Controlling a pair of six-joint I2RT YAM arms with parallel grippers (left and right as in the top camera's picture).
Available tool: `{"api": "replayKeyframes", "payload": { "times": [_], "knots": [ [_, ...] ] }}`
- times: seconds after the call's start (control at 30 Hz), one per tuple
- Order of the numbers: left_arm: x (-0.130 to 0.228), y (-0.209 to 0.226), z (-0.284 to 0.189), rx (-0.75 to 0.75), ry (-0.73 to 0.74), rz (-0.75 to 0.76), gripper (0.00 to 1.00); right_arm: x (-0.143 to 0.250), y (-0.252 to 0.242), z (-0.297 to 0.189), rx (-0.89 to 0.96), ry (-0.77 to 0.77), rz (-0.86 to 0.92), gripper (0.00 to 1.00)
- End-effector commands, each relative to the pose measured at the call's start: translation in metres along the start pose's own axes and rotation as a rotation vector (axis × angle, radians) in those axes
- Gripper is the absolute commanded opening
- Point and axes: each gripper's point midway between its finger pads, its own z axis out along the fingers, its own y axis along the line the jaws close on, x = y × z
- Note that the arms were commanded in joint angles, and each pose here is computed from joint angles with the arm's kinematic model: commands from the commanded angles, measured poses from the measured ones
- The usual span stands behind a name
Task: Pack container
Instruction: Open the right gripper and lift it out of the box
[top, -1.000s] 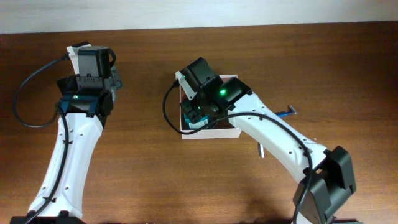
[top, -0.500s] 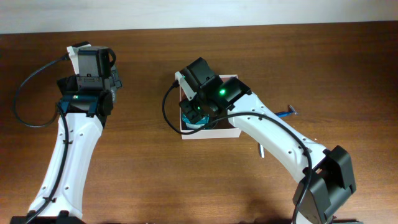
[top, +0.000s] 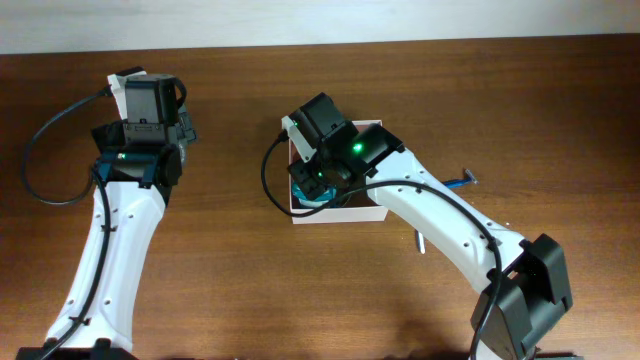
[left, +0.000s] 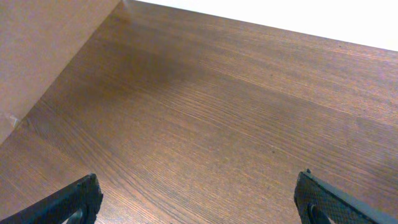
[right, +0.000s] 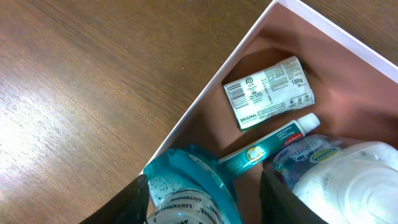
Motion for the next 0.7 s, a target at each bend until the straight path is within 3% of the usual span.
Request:
{"api": "replayKeyframes", "payload": {
  "times": [0.0,0.27,0.67],
  "knots": [
    [-0.002,0.000,0.001,-0.001,-0.002,-0.006,0.99,-0.019,0.004,-0.015,-0.005,-0.059,-0.021,0.54],
    [-0.002,0.000,0.001,-0.001,-0.002,-0.006,0.99,-0.036,0.004,-0.045,0.009,-0.140,-0.074,0.75],
    [-0.002,0.000,0.001,-0.001,-0.002,-0.006,0.99,-0.044,-0.015,-0.081,0.137,-0.220,-0.064,0.77]
  ]
}}
